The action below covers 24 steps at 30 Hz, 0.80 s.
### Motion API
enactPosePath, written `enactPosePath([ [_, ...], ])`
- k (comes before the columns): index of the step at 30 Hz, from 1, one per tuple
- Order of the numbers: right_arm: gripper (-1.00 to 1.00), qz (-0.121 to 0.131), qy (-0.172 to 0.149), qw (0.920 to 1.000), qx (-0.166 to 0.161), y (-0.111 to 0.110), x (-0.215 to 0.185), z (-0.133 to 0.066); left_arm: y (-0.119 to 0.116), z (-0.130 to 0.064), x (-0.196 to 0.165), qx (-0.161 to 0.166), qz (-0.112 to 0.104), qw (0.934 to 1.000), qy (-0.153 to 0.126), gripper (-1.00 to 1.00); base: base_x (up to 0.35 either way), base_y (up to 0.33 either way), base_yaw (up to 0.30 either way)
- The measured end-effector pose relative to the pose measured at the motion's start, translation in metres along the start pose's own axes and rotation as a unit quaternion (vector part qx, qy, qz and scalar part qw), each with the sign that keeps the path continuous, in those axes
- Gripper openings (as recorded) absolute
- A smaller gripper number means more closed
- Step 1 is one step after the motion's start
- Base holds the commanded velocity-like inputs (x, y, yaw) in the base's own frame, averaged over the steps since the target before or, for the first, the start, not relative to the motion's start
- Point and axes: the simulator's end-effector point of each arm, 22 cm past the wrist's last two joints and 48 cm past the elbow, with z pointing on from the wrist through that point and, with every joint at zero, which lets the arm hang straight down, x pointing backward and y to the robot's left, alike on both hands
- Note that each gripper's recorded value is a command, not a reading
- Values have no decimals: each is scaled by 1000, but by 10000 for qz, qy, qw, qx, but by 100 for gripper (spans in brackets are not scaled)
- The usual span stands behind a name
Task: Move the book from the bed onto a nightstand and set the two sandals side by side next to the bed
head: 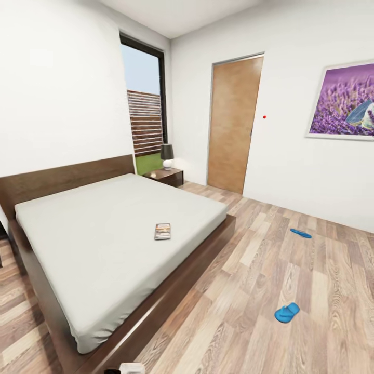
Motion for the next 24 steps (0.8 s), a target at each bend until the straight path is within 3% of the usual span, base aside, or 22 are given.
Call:
enactPosePath([
  [3, 100, 65, -278, 9996, 15, 2, -37, -6, 3, -11, -33, -87, 11, 10000, -37, 100, 0, 0, -98],
  [8, 100, 154, -661, 9977, 23, 2, -68, -9, 13, -33, -88, -369, -32, 9983, -451, 100, 0, 0, -28],
  [16, 100, 189, -835, 9963, 26, 2, -76, -8, 19, -37, -102, -577, -126, 9964, -601, 100, 0, 0, -4],
  [19, 100, 212, -860, 9961, 11, 2, -77, -7, 7, -36, -101, -512, -123, 9967, -624, 100, 0, 0, -6],
  [24, 100, 302, -1167, 9927, -1, 2, -89, -9, -8, -28, -93, -432, -125, 9965, -700, 100, 0, 0, -170],
])
